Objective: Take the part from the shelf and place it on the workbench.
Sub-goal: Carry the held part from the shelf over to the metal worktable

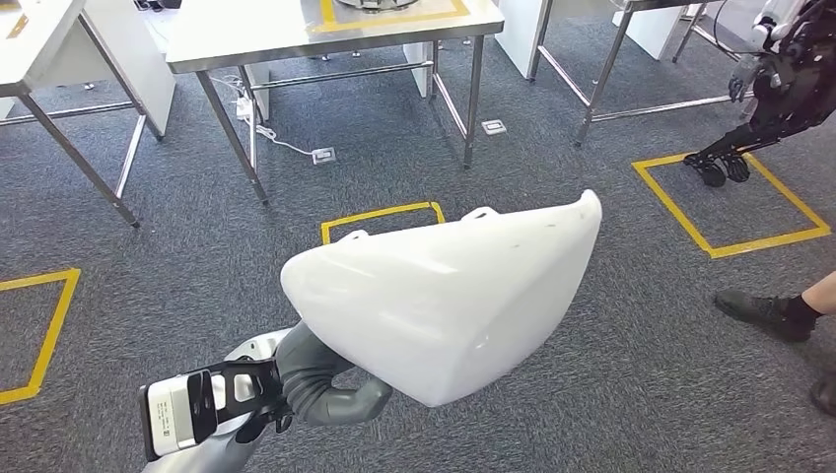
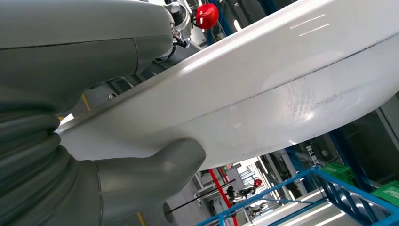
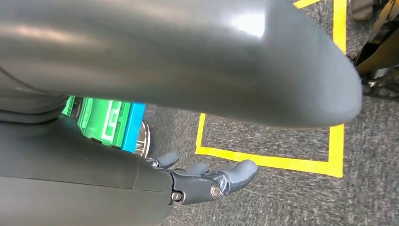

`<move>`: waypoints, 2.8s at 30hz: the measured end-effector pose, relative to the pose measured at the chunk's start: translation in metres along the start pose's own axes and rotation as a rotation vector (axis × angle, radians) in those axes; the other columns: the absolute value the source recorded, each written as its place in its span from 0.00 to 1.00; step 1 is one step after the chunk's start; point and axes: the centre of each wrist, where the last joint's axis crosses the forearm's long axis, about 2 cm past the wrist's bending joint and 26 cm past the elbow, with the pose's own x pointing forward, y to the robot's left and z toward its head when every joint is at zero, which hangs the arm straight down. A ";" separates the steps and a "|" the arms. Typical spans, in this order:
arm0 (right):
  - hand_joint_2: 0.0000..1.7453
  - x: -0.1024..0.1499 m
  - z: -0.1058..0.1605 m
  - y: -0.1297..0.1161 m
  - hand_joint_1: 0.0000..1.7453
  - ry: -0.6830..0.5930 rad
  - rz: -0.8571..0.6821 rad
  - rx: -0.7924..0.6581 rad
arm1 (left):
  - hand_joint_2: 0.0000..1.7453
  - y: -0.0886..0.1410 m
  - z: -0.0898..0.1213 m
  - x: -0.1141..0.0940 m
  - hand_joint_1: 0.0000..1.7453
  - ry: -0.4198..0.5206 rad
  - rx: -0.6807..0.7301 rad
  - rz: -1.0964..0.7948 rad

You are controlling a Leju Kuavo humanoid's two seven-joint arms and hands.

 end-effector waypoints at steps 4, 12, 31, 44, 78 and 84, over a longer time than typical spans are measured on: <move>0.00 0.001 0.000 0.000 0.00 0.006 -0.001 0.000 | 1.00 -0.001 0.000 0.000 1.00 0.001 -0.005 -0.003; 0.00 -0.002 0.000 0.001 0.00 0.008 -0.023 0.004 | 1.00 -0.005 0.002 -0.004 1.00 -0.002 -0.023 0.006; 0.00 -0.003 0.000 0.005 0.00 -0.037 -0.009 0.007 | 1.00 -0.008 0.009 -0.006 1.00 0.014 -0.040 -0.015; 0.00 -0.003 0.000 0.008 0.00 -0.041 -0.010 0.014 | 1.00 -0.010 0.009 -0.005 1.00 0.013 -0.045 -0.016; 0.00 -0.002 -0.001 0.015 0.00 -0.037 -0.006 0.027 | 1.00 -0.009 0.008 -0.005 1.00 0.028 -0.061 -0.027; 0.00 -0.002 -0.001 0.014 0.00 -0.036 -0.009 0.025 | 1.00 -0.008 0.007 -0.004 1.00 0.024 -0.064 -0.029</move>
